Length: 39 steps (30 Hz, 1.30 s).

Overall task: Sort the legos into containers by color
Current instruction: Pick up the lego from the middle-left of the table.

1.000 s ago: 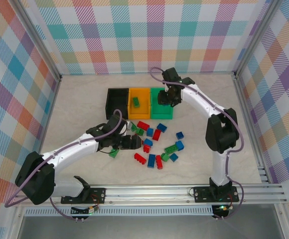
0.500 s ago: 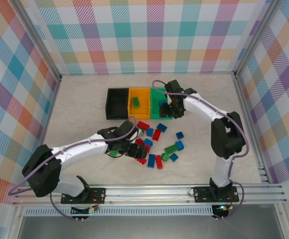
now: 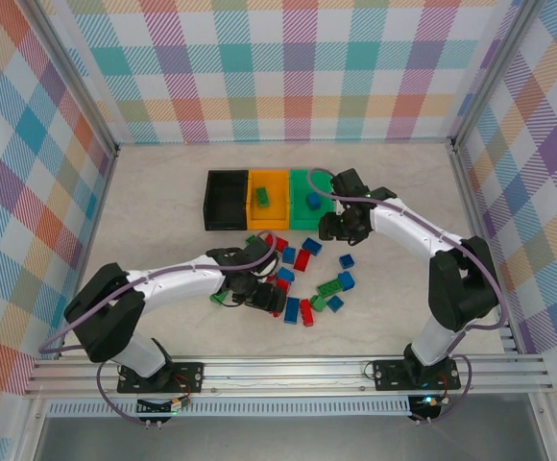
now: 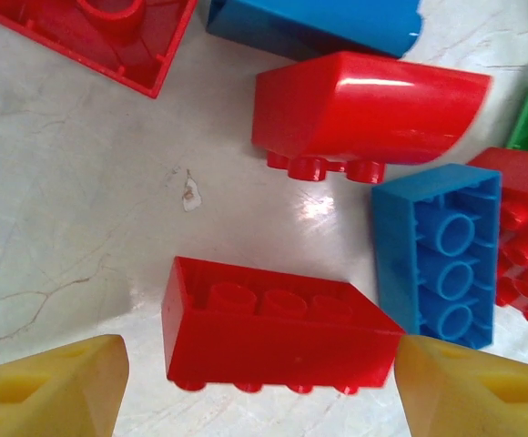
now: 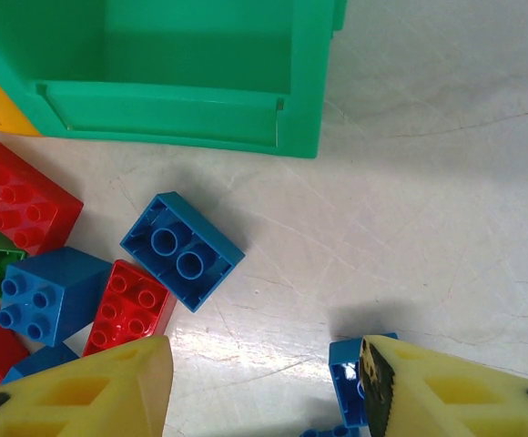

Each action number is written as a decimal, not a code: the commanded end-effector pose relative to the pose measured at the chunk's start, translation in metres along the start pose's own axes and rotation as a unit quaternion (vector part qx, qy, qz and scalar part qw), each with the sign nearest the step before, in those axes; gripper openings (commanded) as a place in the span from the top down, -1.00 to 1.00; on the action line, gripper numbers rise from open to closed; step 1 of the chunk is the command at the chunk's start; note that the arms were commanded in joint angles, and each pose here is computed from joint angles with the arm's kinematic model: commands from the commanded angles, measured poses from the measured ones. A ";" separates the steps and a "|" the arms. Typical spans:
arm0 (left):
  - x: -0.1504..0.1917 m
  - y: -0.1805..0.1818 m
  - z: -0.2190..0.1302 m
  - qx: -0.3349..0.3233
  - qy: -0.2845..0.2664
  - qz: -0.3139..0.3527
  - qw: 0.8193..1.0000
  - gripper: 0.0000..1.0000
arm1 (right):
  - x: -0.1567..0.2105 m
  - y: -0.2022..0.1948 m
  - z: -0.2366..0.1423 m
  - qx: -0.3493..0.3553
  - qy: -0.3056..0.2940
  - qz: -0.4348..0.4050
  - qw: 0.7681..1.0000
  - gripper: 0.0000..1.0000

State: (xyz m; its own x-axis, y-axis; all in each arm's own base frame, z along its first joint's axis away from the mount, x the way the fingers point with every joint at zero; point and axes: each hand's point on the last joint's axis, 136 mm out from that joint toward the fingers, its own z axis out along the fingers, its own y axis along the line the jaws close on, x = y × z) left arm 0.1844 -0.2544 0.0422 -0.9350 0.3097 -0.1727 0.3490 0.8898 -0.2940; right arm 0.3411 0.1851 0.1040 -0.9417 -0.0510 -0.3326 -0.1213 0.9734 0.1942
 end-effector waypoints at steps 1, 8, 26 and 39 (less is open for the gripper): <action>-0.003 -0.003 0.002 -0.022 0.006 0.006 1.000 -0.54 | -0.005 0.005 -0.005 -0.010 -0.016 0.009 1.000 -0.15; 0.004 -0.002 0.009 -0.053 0.025 0.030 0.998 -0.54 | -0.002 0.004 -0.003 -0.011 -0.014 0.011 1.000 -0.16; 0.003 -0.007 0.021 -0.056 0.039 0.023 0.997 -0.54 | 0.005 0.003 -0.003 -0.012 -0.012 0.015 1.000 -0.23; -0.014 -0.010 0.003 -0.073 0.005 0.025 0.997 0.24 | 0.008 -0.001 -0.006 -0.006 -0.016 0.014 1.000 -0.23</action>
State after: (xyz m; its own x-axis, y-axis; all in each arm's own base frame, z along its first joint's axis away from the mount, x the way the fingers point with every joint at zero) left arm 0.1880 -0.2576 0.0216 -0.9317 0.3479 -0.1044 0.3596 0.9239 -0.1309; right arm 0.3344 0.1816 0.0995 -0.9412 -0.0272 -0.3366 -0.1014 0.9735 0.2049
